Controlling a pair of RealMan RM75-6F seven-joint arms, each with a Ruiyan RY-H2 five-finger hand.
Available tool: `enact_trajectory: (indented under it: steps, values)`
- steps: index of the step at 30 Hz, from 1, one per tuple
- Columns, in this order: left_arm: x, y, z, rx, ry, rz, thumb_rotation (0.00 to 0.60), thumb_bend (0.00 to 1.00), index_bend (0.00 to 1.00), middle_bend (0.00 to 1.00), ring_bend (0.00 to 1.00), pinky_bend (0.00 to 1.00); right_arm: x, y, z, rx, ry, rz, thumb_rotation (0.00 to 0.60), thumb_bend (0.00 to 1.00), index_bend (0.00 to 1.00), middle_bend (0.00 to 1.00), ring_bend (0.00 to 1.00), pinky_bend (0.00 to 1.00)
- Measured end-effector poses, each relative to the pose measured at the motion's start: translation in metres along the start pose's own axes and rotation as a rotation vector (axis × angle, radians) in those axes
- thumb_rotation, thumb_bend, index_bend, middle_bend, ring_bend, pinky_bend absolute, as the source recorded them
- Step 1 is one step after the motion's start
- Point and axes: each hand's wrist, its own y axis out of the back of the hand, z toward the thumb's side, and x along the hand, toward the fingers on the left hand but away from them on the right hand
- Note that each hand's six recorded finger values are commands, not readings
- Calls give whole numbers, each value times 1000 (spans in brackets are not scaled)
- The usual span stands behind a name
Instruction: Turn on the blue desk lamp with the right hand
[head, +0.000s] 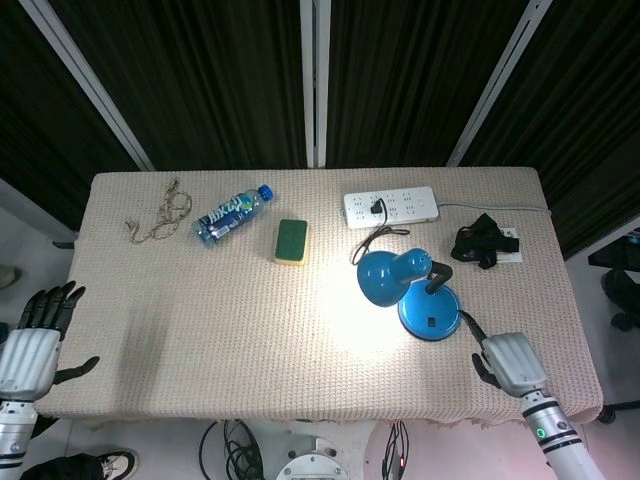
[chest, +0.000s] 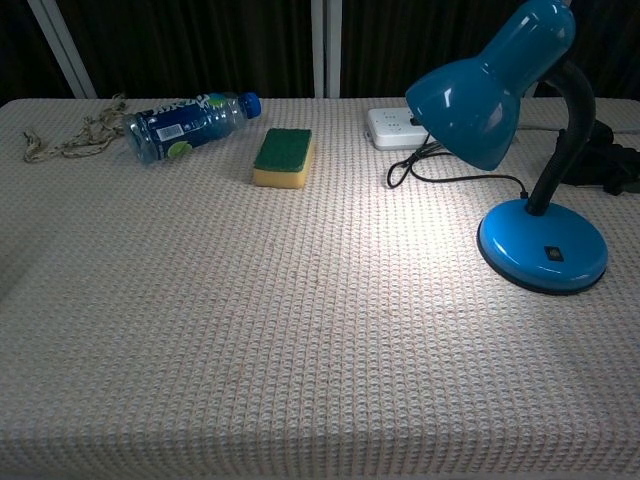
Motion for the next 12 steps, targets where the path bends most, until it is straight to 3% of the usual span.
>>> enact_trajectory:
  steps: [3, 5, 6, 8, 12]
  values:
    - [1, -2, 1, -8, -3, -4, 600, 0, 0, 0, 0, 0, 20, 24, -23, -24, -69, -106, 600, 412, 0, 851, 798, 801]
    - [3, -3, 2, -13, -10, -5, 600, 0, 0, 0, 0, 0, 34, 37, -42, -38, -124, -174, 600, 300, 0, 599, 557, 656]
    - [4, -4, 4, -14, -15, -6, 600, 0, 0, 0, 0, 0, 43, 43, -56, -40, -166, -214, 600, 212, 0, 355, 326, 523]
    - [5, -4, 5, -13, -23, -7, 600, 0, 0, 0, 0, 0, 55, 50, -74, -27, -221, -259, 600, 67, 0, 36, 30, 300]
    - [7, -4, 7, -14, -28, -9, 600, 0, 0, 0, 0, 0, 64, 58, -92, 18, -265, -339, 600, 0, 0, 0, 0, 99]
